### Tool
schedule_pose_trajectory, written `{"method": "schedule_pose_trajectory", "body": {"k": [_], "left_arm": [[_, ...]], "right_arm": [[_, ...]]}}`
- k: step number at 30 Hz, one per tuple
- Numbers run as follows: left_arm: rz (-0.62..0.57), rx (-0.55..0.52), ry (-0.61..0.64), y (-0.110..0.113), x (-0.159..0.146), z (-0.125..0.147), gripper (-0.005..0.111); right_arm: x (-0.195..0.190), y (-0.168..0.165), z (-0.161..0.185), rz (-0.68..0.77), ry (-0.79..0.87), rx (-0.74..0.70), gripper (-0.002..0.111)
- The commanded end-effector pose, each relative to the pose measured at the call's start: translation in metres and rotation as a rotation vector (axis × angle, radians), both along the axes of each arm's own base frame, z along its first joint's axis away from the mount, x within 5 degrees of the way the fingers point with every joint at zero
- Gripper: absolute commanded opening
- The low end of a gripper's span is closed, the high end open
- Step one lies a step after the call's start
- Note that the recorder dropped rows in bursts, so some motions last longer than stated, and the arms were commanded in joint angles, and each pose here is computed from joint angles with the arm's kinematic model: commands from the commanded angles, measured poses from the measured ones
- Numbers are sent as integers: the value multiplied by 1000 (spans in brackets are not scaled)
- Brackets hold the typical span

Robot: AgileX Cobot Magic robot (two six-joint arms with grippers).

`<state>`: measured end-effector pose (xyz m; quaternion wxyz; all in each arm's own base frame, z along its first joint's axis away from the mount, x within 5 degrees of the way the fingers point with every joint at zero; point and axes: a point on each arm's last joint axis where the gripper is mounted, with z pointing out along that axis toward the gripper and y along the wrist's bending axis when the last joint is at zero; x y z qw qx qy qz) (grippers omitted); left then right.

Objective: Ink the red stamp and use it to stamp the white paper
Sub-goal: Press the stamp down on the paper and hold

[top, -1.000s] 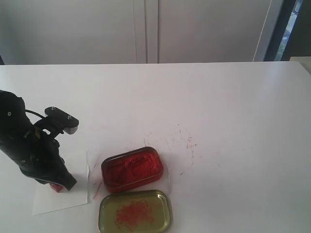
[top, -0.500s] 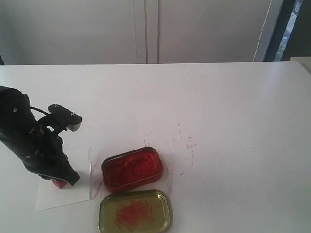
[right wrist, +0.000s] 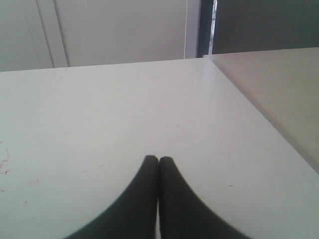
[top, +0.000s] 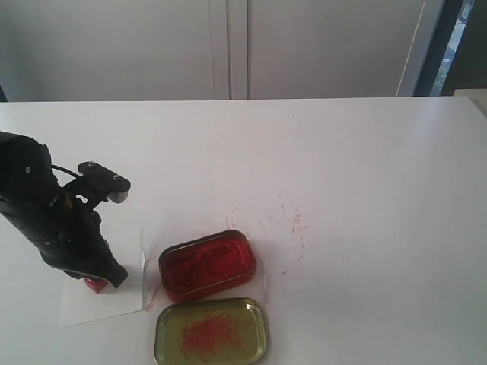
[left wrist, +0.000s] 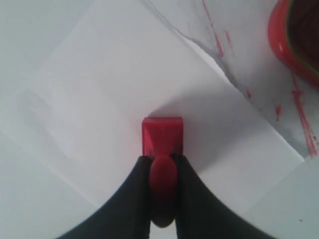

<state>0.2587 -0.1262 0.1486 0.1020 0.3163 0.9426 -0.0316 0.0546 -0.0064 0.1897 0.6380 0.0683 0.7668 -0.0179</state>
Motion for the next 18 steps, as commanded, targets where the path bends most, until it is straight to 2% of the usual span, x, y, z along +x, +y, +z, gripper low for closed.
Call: {"method": "schedule_pose_trajectory", "body": {"k": [1,18], "left_arm": [[5,63,133,6,-10,-39,0],[2,70,149,6,-12,-39,0]], "right_arm": [[0,0,0,-3,-12,2,0],[0,0,0,-3,-14,1,0]]}}
